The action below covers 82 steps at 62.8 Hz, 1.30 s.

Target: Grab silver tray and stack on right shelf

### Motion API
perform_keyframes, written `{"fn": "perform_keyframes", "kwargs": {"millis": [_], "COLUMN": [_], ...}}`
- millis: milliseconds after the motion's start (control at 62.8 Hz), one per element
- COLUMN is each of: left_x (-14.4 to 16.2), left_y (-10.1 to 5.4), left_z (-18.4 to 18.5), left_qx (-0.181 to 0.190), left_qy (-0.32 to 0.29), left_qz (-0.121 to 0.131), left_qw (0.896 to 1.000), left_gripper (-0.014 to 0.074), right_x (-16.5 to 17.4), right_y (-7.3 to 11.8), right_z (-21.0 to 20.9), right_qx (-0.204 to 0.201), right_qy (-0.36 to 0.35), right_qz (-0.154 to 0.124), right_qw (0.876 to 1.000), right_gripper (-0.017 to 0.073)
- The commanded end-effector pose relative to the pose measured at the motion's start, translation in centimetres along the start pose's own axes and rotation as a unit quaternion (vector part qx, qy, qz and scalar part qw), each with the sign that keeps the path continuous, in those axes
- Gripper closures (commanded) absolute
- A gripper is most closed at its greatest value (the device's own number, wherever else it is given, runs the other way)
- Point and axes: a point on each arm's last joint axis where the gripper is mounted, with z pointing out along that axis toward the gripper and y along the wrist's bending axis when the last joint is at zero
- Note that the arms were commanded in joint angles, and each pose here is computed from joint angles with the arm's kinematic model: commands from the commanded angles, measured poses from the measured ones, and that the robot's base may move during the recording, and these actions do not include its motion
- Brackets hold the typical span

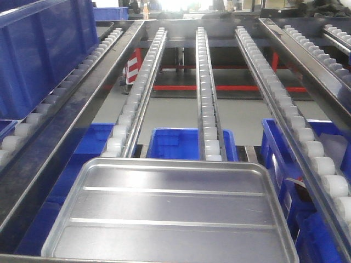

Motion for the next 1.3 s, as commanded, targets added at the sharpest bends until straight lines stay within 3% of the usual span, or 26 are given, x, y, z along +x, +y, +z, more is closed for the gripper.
{"fn": "perform_keyframes", "kwargs": {"millis": [0,223,366,461,541,605,652,716,827,907,1002,1066,1177,1289], "left_x": [-5.0,-11.5,-12.9,-12.5,-11.4,-10.4,-9.7,-8.8,-7.3,-6.4,-5.6,-5.3,-4.4,-3.9], "left_y": [-0.2,-0.8,-2.1,-3.3,-4.5,-5.6,-6.5,-7.4,-8.6,-9.0,-9.4,-9.6,-9.9,-10.0], "left_z": [0.2,2.6,6.2,8.5,9.9,10.9,11.5,12.1,13.2,13.8,14.2,14.4,14.4,14.6], "left_qx": [0.003,0.032,0.082,0.114,0.143,0.167,0.183,0.197,0.207,0.206,0.205,0.206,0.204,0.202], "left_qy": [-0.037,0.056,0.148,0.193,0.228,0.255,0.276,0.301,0.34,0.36,0.381,0.392,0.425,0.459], "left_qz": [0.0,-0.006,-0.003,0.001,0.008,0.004,-0.002,-0.01,-0.031,-0.034,-0.036,-0.053,-0.054,-0.044], "left_qw": [0.999,0.998,0.986,0.975,0.963,0.952,0.944,0.933,0.917,0.909,0.901,0.895,0.88,0.864], "left_gripper": [0.0685,0.0685,0.0684,0.0678,0.0589,0.0455,0.0348,0.0272,0.027,0.0278,0.0278,0.0278,0.0278,0.0278], "right_x": [-4.6,-9.2,-10.5,-10.4,-10.0,-9.6,-9.2,-8.6,-7.6,-6.5,-5.3,-4.7,-4.3,-3.7], "right_y": [0.1,0.2,0.5,0.8,1.3,1.8,2.3,3.0,4.6,5.9,7.3,8.1,9.2,10.4], "right_z": [-0.3,1.3,3.1,4.1,4.9,5.4,5.8,6.3,7.4,8.2,9.3,9.8,11.1,12.3], "right_qx": [0.0,-0.005,-0.019,-0.04,-0.066,-0.092,-0.115,-0.144,-0.195,-0.225,-0.247,-0.257,-0.248,-0.25], "right_qy": [-0.069,-0.021,0.032,0.063,0.093,0.115,0.133,0.157,0.197,0.233,0.262,0.27,0.31,0.379], "right_qz": [0.0,0.018,0.058,0.065,0.069,0.073,0.074,0.073,0.07,0.063,0.055,0.053,0.11,0.106], "right_qw": [0.998,1.0,0.998,0.995,0.991,0.986,0.982,0.974,0.958,0.944,0.931,0.927,0.911,0.885], "right_gripper": [0.0503,0.0503,0.0501,0.0501,0.0499,0.0484,0.0435,0.0327,0.0104,0.0016,0.0006,0.0006,0.0006,0.0006]}}
